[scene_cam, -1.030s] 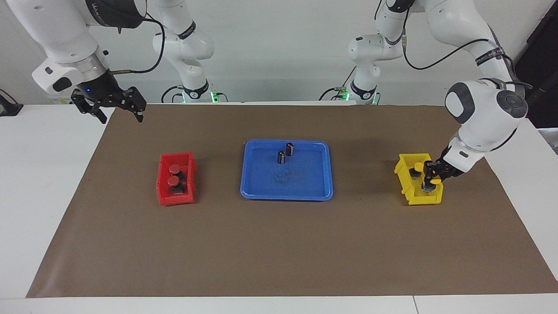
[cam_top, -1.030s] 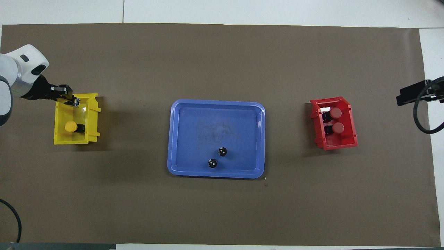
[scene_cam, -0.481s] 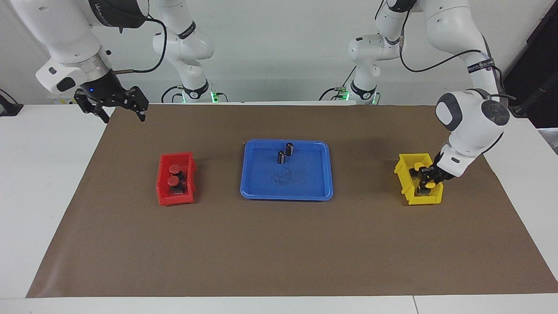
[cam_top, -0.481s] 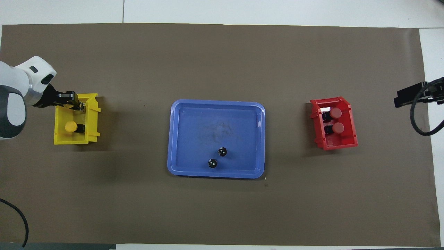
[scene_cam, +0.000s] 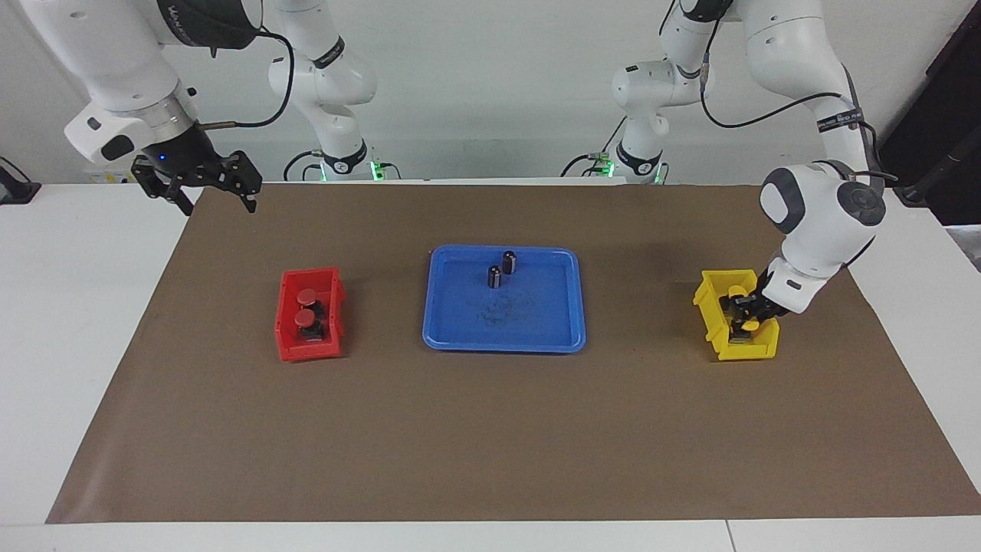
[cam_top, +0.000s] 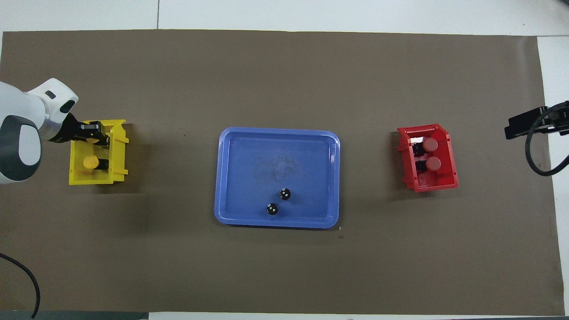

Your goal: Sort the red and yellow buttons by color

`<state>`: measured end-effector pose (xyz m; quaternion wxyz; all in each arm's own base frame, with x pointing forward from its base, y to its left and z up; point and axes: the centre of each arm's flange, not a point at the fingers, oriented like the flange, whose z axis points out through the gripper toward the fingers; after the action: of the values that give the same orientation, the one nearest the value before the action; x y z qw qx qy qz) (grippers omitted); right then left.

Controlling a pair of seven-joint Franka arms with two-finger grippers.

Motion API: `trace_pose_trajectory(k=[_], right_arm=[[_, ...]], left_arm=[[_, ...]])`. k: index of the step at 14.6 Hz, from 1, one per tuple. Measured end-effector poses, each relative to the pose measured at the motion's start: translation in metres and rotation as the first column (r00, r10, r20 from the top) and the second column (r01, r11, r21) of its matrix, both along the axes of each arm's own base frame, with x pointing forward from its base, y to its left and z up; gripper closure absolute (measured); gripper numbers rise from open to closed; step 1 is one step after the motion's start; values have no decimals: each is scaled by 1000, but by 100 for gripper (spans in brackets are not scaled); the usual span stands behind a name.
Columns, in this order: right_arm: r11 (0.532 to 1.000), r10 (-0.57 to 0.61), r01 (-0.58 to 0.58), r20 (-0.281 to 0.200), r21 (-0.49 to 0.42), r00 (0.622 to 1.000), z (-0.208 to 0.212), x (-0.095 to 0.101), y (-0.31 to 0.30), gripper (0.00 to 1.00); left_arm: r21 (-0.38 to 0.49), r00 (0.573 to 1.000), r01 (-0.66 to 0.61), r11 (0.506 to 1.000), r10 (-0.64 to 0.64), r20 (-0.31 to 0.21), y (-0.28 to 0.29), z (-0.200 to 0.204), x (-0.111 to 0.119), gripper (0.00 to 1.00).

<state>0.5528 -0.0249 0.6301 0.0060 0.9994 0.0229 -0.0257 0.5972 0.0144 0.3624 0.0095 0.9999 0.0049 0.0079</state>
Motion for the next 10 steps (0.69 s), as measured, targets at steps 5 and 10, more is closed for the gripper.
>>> trace_pose_trajectory(k=[5, 10], right_arm=[[1000, 0, 0, -1, 0, 1000, 0, 0, 0, 0], [1000, 0, 0, -1, 0, 1000, 0, -1, 0, 0]], left_arm=[[1, 999, -1, 1000, 1, 44, 0, 25, 13, 34], [-1, 998, 37, 999, -37, 52, -7, 92, 29, 0]])
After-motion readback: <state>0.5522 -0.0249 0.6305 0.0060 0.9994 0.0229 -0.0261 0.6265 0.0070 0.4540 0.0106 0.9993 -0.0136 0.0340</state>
